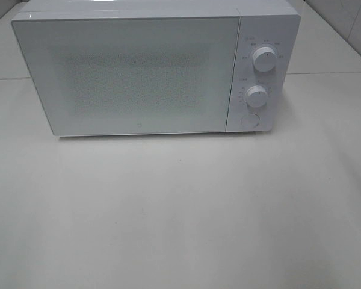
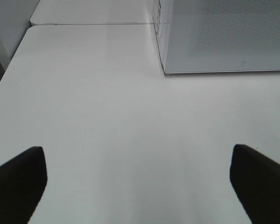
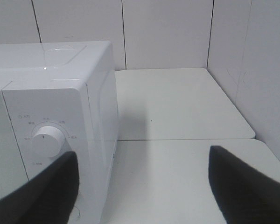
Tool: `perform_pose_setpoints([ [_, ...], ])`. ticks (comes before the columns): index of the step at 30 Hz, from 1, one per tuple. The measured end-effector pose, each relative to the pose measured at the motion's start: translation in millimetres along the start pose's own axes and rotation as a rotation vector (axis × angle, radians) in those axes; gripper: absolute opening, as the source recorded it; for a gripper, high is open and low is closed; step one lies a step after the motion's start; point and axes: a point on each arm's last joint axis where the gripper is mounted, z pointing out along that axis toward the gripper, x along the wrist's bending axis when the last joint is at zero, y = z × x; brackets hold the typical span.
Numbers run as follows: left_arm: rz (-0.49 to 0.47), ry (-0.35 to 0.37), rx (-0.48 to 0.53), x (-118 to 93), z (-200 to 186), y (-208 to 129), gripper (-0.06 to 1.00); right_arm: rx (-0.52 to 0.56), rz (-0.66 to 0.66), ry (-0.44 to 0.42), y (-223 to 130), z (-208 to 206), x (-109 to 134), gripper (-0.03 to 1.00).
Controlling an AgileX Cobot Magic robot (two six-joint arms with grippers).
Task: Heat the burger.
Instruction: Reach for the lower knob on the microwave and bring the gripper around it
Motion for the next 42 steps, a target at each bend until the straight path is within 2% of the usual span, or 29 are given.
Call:
perform_pose_setpoints([
  [2, 0.0, 0.0, 0.0, 0.0, 0.0, 0.0, 0.99, -0.036, 0.014, 0.006, -15.1, 15.0, 1.1, 0.76],
  [12, 0.0, 0.0, 0.0, 0.0, 0.0, 0.0, 0.99, -0.073, 0.028, 0.015, -52.2, 47.7, 3.2, 0.76],
  [15, 0.0, 0.0, 0.0, 0.0, 0.0, 0.0, 0.99, -0.021, 0.026, 0.035, -71.7, 55.8, 5.7, 0.76],
  [16, 0.0, 0.0, 0.0, 0.0, 0.0, 0.0, 0.99, 0.038, 0.032, 0.046, -85.4, 59.6, 10.2, 0.76],
  [19, 0.0, 0.0, 0.0, 0.0, 0.0, 0.0, 0.99, 0.11, 0.047, 0.061, -101.6, 62.7, 22.2, 0.76],
  [24, 0.0, 0.0, 0.0, 0.0, 0.0, 0.0, 0.99, 0.147, 0.067, 0.069, -109.5, 64.9, 40.7, 0.76],
  [25, 0.0, 0.0, 0.0, 0.0, 0.0, 0.0, 0.99, 0.141, 0.076, 0.076, -108.9, 68.2, 49.6, 0.76],
  [31, 0.0, 0.0, 0.0, 0.0, 0.0, 0.0, 0.99, 0.108, 0.103, 0.079, -104.6, 79.8, 67.6, 0.76],
  [42, 0.0, 0.0, 0.0, 0.0, 0.0, 0.0, 0.99, 0.102, -0.004, 0.064, -110.5, 99.0, 103.1, 0.76],
])
